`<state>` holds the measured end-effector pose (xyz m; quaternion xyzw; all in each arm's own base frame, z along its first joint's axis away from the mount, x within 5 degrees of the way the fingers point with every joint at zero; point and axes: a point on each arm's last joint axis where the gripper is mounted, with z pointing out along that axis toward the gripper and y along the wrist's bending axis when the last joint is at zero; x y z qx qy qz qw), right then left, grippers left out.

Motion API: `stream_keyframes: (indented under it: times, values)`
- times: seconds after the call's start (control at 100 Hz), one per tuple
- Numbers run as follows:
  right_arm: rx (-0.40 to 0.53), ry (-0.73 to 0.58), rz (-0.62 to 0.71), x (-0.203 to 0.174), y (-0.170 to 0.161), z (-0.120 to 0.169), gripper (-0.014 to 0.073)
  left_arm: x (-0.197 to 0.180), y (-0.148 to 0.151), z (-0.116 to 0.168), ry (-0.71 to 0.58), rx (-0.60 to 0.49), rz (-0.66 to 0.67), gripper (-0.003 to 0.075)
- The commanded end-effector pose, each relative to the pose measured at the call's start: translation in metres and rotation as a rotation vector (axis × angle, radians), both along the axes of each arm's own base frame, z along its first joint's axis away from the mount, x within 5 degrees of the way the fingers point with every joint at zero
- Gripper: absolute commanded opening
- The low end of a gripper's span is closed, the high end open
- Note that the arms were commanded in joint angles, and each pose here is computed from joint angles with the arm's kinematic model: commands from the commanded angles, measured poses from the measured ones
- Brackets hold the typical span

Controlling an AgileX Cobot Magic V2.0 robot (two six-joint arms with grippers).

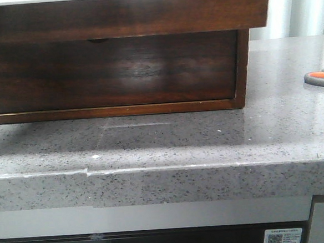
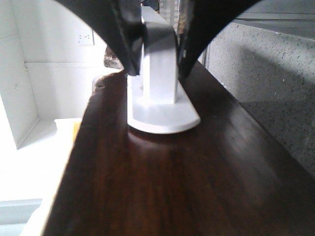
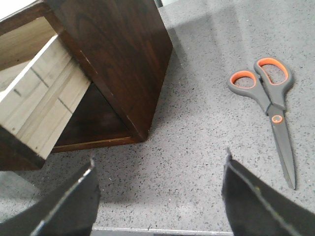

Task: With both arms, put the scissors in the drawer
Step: 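Pull the drawer open toward the robot with the left gripper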

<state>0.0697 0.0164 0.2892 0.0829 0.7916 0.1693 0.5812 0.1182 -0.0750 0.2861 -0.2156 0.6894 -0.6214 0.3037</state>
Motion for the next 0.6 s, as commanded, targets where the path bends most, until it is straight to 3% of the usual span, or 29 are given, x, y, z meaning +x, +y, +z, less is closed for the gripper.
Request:
stream_keyframes:
  times: [0.0,0.09,0.21,0.28,0.46,0.59]
  values:
    - [-0.001,-0.08,-0.032,0.003,-0.003,0.015,0.0471,-0.004,0.0,0.013,-0.09,0.003,-0.008,0.0049]
    - [-0.001,-0.08,-0.032,0.003,-0.003,0.015,0.0471,-0.004,0.0,0.014,-0.095,0.003,-0.01,0.0195]
    - [-0.001,-0.08,-0.032,0.003,-0.003,0.015,0.0471,-0.004,0.0,0.014,-0.105,0.011,-0.012,0.0465]
    - [-0.001,-0.08,-0.032,0.003,-0.003,0.015,0.0471,-0.005,0.001,0.015,-0.144,0.047,0.009,0.0538]
    - [-0.001,-0.078,-0.031,0.003,-0.003,0.014,0.0471,-0.015,0.017,0.023,-0.252,0.135,0.189,0.0487]
    - [-0.002,-0.078,-0.032,0.003,-0.003,0.014,0.0471,-0.034,0.026,0.03,-0.377,0.221,0.265,0.0373]
